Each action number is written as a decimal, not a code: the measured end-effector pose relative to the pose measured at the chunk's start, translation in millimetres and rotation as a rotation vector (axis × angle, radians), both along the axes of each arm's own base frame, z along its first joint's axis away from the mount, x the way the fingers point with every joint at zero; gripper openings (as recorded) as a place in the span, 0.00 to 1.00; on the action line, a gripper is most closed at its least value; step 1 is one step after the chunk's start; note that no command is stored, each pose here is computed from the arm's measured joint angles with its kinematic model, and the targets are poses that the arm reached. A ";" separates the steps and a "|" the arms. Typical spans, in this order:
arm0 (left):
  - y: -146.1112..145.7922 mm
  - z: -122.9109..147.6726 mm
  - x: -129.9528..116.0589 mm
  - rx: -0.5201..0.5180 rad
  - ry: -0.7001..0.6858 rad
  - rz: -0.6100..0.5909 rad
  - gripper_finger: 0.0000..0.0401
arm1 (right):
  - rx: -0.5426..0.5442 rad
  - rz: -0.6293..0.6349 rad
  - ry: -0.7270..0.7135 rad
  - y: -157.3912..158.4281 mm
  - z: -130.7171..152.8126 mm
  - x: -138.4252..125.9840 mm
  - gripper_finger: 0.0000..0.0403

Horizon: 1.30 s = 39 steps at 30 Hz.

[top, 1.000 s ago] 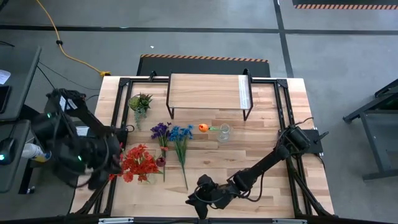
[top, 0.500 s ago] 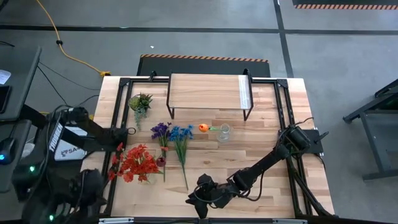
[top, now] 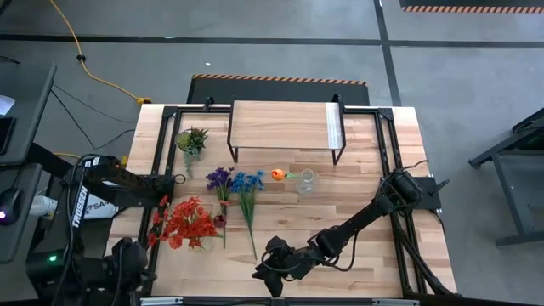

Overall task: Pick and place flowers into a vace then onto a shelf
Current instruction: Move the bottom transparent vase to the bottom center of the table

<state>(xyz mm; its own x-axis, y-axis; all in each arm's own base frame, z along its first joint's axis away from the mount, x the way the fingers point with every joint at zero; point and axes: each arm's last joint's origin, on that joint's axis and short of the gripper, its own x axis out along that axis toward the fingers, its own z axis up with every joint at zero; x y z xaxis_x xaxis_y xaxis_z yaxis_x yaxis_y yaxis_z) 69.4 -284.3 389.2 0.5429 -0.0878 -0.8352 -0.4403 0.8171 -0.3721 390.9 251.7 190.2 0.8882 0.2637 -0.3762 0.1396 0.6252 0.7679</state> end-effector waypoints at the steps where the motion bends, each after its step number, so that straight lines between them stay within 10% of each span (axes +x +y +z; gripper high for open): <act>1: -0.2 -1.7 0.6 0.018 -0.017 -0.010 0.10 | -0.002 0.001 0.000 0.0 0.0 0.0 0.28; 16: 10.1 -12.4 52.6 0.172 0.006 -0.026 0.10 | -0.005 0.007 -0.001 0.3 0.0 -0.1 0.28; 39: -19.6 -43.4 60.0 0.226 0.002 0.028 0.10 | -0.058 0.031 -0.007 -0.1 -0.9 -0.3 0.28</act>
<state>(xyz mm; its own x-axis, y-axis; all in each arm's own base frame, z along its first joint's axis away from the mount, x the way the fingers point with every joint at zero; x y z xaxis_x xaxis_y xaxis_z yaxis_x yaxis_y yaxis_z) 129.4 -303.9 345.8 0.5404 0.1167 -0.8333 -0.4648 0.8669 -0.1800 390.6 251.6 189.3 0.8827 0.2694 -0.3851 0.1138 0.6725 0.7313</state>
